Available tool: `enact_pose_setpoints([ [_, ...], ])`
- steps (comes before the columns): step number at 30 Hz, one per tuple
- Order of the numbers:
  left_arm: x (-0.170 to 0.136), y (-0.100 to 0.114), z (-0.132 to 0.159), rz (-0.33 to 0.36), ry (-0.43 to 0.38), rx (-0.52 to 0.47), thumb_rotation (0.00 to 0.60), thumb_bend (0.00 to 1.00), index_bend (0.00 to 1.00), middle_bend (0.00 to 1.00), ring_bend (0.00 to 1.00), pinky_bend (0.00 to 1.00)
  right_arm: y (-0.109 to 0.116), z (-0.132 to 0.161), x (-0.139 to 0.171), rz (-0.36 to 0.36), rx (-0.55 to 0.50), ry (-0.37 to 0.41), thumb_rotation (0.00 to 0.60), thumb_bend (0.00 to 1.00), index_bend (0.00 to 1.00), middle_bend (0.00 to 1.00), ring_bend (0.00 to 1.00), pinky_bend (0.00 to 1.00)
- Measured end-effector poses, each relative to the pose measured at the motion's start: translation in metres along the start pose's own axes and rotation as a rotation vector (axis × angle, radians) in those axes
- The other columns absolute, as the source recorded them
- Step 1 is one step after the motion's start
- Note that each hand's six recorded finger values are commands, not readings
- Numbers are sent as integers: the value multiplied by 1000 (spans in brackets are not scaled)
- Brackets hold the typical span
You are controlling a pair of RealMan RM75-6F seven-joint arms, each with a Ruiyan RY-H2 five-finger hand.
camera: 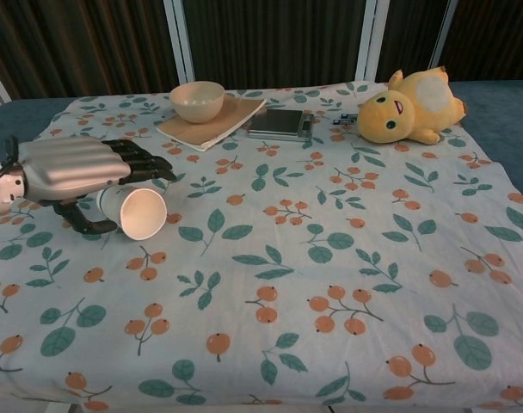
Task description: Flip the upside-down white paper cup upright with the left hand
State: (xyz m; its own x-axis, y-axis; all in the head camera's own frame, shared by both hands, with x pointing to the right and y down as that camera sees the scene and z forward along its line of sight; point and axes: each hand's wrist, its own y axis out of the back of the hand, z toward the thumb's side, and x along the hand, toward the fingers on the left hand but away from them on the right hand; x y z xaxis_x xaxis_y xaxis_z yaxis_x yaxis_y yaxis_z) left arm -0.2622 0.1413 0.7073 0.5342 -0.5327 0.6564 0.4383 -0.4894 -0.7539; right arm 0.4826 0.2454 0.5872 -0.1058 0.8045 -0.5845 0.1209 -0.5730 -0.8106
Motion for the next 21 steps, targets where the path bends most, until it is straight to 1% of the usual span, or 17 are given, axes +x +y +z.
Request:
enact_pose_setpoints([
  [3, 1, -4, 2, -11, -5, -7, 600, 357, 35, 64, 0, 26, 1, 1, -1, 1, 1, 1, 600, 137, 0, 0, 0, 0],
  [6, 1, -8, 3, -18, -4, -14, 600, 366, 99, 115, 0, 28, 1, 1, -1, 4, 2, 1, 600, 137, 0, 0, 0, 0],
  [10, 1, -11, 4, -15, -5, -17, 600, 380, 201, 186, 0, 38, 1, 1, -2, 4, 2, 1, 600, 137, 0, 0, 0, 0],
  [14, 1, -11, 5, -3, -3, -21, 600, 412, 327, 300, 0, 60, 1, 1, -2, 4, 2, 0, 600, 137, 0, 0, 0, 0],
  [17, 1, -8, 4, 23, 4, -34, 600, 424, 359, 334, 11, 70, 0, 1, -3, 9, 2, 1, 600, 137, 0, 0, 0, 0],
  [21, -2, -5, 3, 55, 14, -75, 600, 424, 364, 340, 23, 73, 0, 0, -2, 9, 0, -2, 600, 137, 0, 0, 0, 0],
])
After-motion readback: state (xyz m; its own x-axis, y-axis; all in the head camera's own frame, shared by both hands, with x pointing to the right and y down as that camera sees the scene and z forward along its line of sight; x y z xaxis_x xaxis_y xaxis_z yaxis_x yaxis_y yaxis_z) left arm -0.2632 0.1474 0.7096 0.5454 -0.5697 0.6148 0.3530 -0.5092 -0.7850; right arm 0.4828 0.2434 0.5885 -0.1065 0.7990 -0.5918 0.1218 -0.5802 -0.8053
